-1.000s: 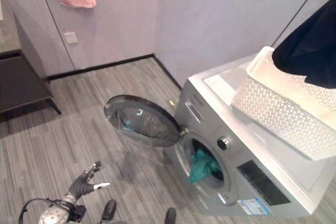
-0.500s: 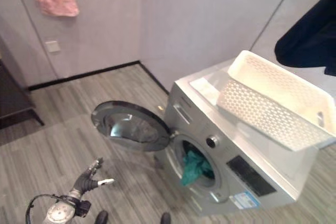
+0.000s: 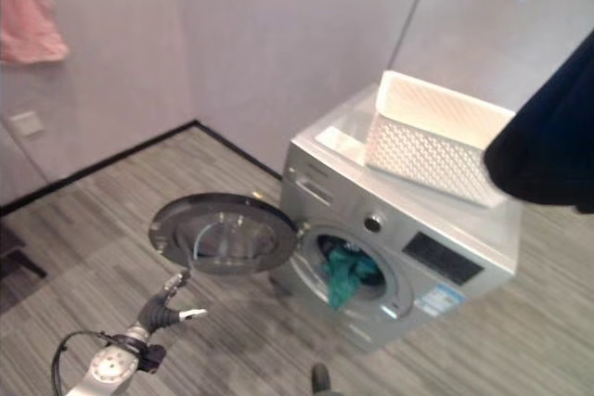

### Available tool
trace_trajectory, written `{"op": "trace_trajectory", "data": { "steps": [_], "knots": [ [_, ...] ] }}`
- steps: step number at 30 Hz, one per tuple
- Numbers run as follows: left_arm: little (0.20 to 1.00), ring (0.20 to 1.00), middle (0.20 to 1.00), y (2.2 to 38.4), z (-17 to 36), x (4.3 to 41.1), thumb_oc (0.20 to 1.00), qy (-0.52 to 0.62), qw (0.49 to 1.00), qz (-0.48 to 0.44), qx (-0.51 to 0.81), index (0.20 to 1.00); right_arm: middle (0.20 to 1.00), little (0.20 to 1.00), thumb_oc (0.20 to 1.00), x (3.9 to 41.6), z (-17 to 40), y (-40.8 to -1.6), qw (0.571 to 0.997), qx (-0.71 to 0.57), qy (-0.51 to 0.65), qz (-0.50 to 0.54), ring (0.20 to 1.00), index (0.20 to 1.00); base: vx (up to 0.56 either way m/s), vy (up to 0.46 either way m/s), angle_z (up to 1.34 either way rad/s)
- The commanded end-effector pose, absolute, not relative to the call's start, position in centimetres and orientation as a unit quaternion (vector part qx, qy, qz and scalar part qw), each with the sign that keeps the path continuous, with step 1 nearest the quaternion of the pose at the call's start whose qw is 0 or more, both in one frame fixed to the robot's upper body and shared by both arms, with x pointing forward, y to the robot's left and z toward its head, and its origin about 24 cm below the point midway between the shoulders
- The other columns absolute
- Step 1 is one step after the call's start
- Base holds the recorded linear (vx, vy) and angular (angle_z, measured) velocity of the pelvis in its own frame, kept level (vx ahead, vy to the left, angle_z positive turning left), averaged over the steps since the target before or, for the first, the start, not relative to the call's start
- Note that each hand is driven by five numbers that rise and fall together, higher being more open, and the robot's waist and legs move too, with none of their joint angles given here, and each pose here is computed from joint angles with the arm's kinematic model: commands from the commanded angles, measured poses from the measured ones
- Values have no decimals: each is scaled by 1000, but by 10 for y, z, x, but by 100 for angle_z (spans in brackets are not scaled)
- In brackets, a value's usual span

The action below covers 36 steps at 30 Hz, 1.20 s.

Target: Grab the laundry basket,head to the washer,open it,put in the laundry and shut it.

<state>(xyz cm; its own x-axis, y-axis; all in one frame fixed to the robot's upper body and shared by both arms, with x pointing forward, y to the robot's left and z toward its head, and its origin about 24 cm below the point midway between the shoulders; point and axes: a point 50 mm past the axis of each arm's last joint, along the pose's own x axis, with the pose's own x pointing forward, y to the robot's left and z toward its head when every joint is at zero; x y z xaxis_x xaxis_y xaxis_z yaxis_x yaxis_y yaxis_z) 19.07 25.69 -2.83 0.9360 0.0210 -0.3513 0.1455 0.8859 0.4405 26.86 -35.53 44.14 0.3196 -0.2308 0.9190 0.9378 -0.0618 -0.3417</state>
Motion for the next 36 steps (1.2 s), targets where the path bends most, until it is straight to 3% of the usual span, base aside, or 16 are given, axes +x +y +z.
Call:
{"op": "trace_trajectory", "data": {
  "steps": [1, 7, 15, 18, 21, 31, 36],
  "knots": [
    [1000, 1000, 1000, 246, 14, 215, 1000, 46, 966, -31, 254, 1000, 200, 200, 200, 273, 457, -307, 609, -510, -427, -433, 200, 200, -255, 216, -75],
    [1000, 1000, 1000, 232, 42, 222, 1000, -28, 964, -62, 255, 1000, 200, 200, 200, 298, 420, -272, 667, -474, -461, -344, 200, 200, -68, 47, -76],
    [1000, 1000, 1000, 209, 117, 239, 1000, -171, 953, -132, 214, 1000, 200, 200, 200, 300, 375, -218, 719, -421, -511, -211, 200, 200, -18, 12, -13],
    [1000, 1000, 1000, 205, 125, 242, 1000, -186, 950, -140, 209, 1000, 200, 200, 200, 299, 372, -216, 723, -418, -511, -204, 200, 200, -11, -7, -6],
    [1000, 1000, 1000, 166, 143, 259, 1000, -238, 937, -186, 173, 1000, 200, 200, 200, 304, 364, -206, 740, -397, -510, -186, 200, 200, 14, -36, -9],
    [1000, 1000, 1000, 97, 113, 290, 1000, -174, 953, -228, 98, 1000, 200, 200, 200, 313, 349, -180, 772, -366, -503, -132, 200, 200, 39, 16, -13],
    [1000, 1000, 1000, 81, 94, 292, 1000, -132, 960, -236, 74, 1000, 200, 200, 200, 311, 337, -169, 785, -346, -503, -105, 200, 200, 3, 12, -19]
  ]
}}
